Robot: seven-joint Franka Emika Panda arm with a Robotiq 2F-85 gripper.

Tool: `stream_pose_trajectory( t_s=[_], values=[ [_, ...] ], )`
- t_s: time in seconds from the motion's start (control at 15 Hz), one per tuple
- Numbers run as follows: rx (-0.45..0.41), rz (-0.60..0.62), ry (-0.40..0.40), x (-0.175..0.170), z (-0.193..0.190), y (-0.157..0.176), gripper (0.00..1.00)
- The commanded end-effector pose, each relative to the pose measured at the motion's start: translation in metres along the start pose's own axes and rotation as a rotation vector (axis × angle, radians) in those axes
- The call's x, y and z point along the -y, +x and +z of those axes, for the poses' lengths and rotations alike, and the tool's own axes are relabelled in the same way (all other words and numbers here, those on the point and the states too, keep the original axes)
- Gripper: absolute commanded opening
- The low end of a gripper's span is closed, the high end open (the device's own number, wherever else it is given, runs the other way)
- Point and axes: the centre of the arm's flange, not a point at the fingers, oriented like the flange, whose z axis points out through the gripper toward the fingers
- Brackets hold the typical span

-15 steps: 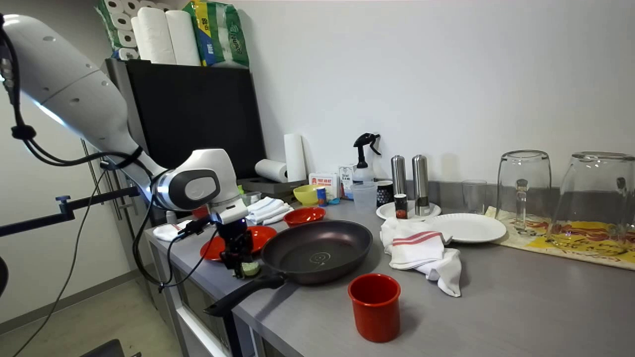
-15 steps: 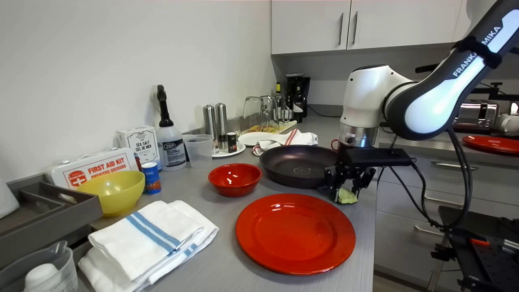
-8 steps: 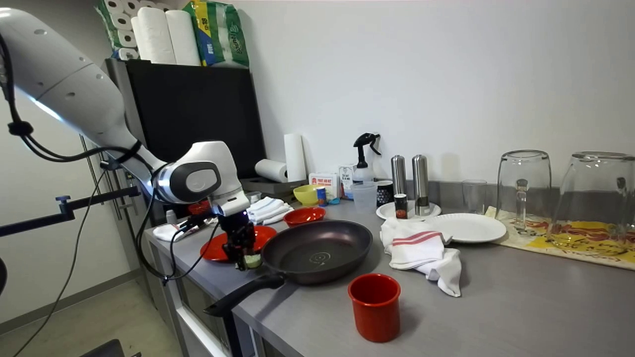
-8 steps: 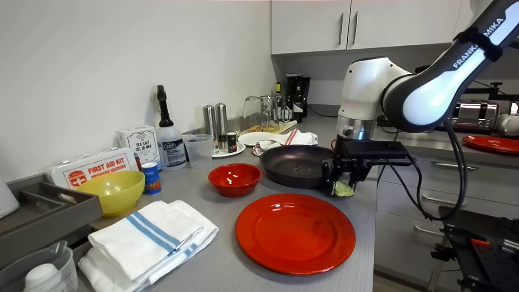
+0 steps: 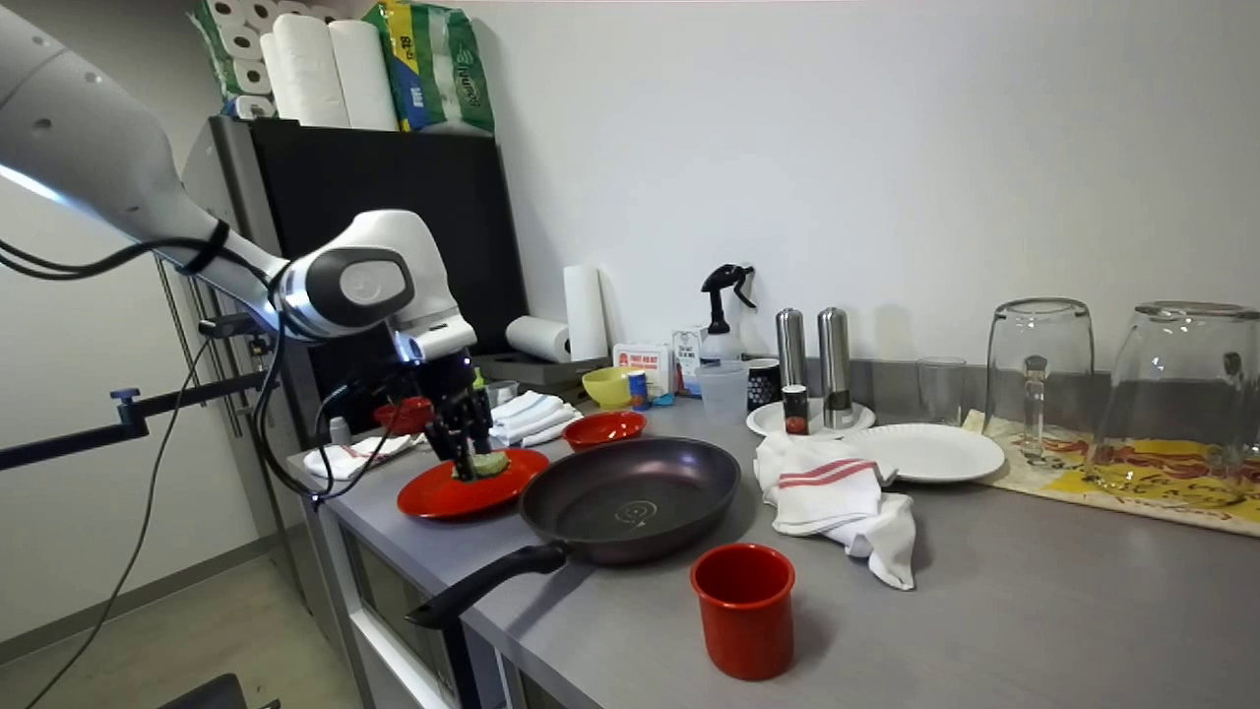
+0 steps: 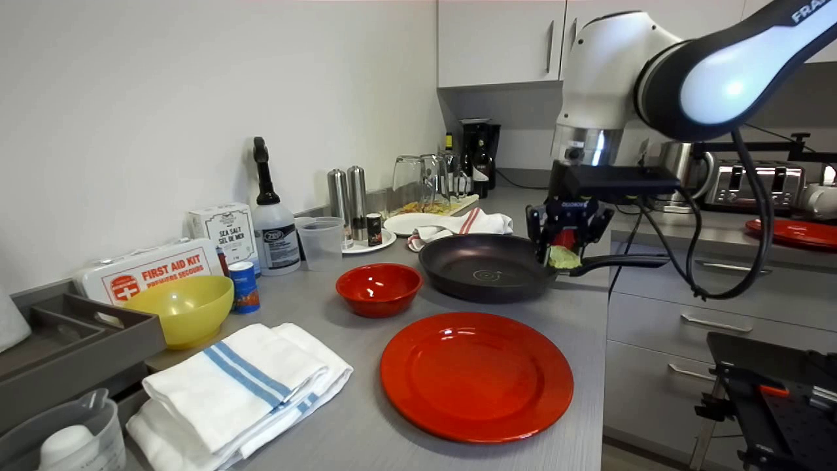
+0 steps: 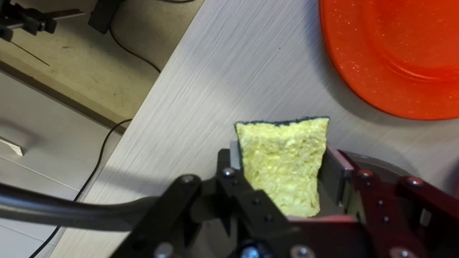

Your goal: Wipe the pan with the sponge

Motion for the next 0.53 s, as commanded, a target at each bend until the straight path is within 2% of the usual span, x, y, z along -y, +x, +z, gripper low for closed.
stream_pose_trajectory(
  t_s=[0.0,0.27,0.47],
  values=[
    [-0.053,-0.034,-0.01,-0.012,-0.069,-0.003,0.28],
    [-0.1,-0.067,-0.013,-0.015,-0.112,-0.008,0.28],
    [-0.116,-0.055,-0.031,-0.012,-0.117,0.004,0.28]
  ],
)
